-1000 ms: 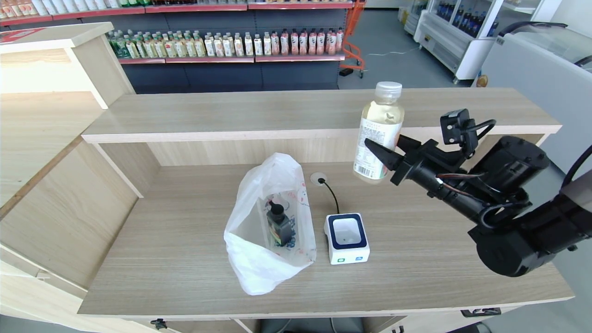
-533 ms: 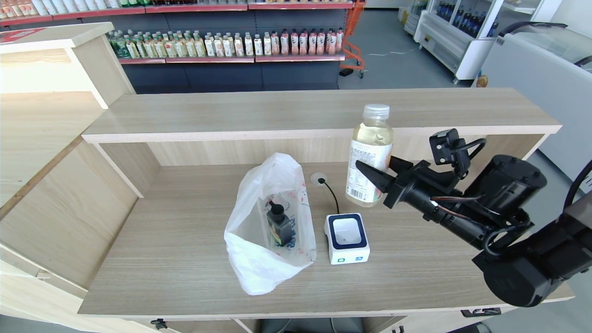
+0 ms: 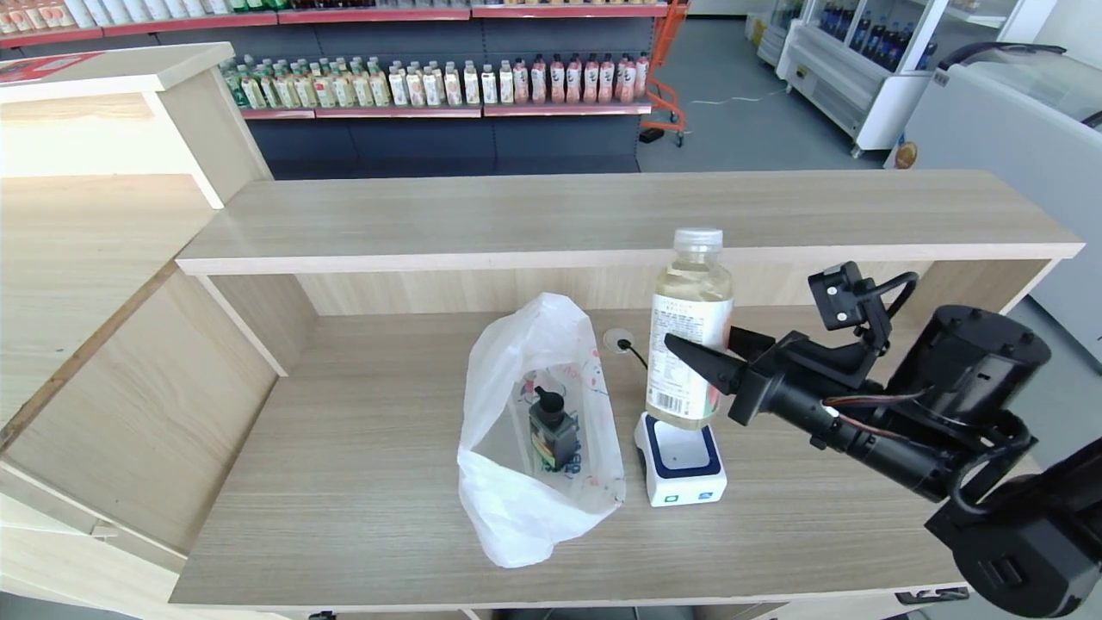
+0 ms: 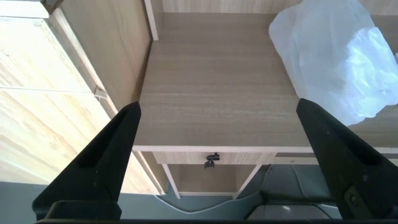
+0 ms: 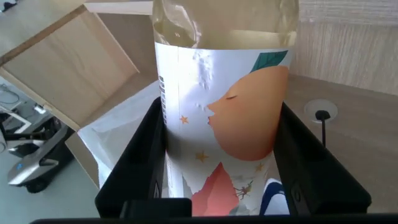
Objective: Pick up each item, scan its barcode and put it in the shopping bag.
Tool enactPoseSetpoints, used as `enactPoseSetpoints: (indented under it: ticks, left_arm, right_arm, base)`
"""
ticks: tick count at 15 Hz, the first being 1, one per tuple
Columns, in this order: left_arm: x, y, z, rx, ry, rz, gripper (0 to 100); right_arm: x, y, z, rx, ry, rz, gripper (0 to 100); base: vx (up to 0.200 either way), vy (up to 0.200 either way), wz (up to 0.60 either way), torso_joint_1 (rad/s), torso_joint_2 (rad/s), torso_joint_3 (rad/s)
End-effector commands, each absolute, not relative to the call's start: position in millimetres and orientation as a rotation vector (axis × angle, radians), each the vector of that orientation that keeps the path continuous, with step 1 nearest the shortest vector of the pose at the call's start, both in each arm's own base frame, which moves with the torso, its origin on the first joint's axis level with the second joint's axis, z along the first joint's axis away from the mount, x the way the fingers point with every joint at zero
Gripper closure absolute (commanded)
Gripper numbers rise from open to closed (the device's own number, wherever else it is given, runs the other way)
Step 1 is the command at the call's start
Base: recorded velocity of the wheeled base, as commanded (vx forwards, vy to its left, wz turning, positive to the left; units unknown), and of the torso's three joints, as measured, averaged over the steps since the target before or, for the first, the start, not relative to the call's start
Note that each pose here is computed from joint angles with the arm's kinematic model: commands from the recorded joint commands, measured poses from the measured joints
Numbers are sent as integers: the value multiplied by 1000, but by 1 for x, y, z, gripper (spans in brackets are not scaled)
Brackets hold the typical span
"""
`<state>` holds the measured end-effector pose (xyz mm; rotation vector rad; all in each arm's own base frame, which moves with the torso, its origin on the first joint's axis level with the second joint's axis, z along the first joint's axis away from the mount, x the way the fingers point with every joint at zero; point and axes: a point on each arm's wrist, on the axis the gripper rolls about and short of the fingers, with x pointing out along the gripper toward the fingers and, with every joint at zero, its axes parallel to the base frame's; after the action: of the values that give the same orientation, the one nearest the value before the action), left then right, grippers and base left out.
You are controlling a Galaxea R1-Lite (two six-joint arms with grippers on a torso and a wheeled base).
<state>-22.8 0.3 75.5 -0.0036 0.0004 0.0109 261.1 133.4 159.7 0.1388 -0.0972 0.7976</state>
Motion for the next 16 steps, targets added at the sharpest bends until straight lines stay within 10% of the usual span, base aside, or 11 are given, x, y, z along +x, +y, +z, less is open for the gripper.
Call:
enactPoseSetpoints:
  ticks: [1, 16]
  left_arm:
    - [-23, 0, 75, -5, 0, 11, 0]
    - [-23, 0, 75, -5, 0, 11, 0]
  right_arm:
    - [248, 130, 174, 177, -91, 810, 100]
    - [251, 173, 139, 279, 101, 914, 100]
  base:
    - [0, 0, 0, 0, 0, 0]
    - [0, 0, 0, 0, 0, 0]
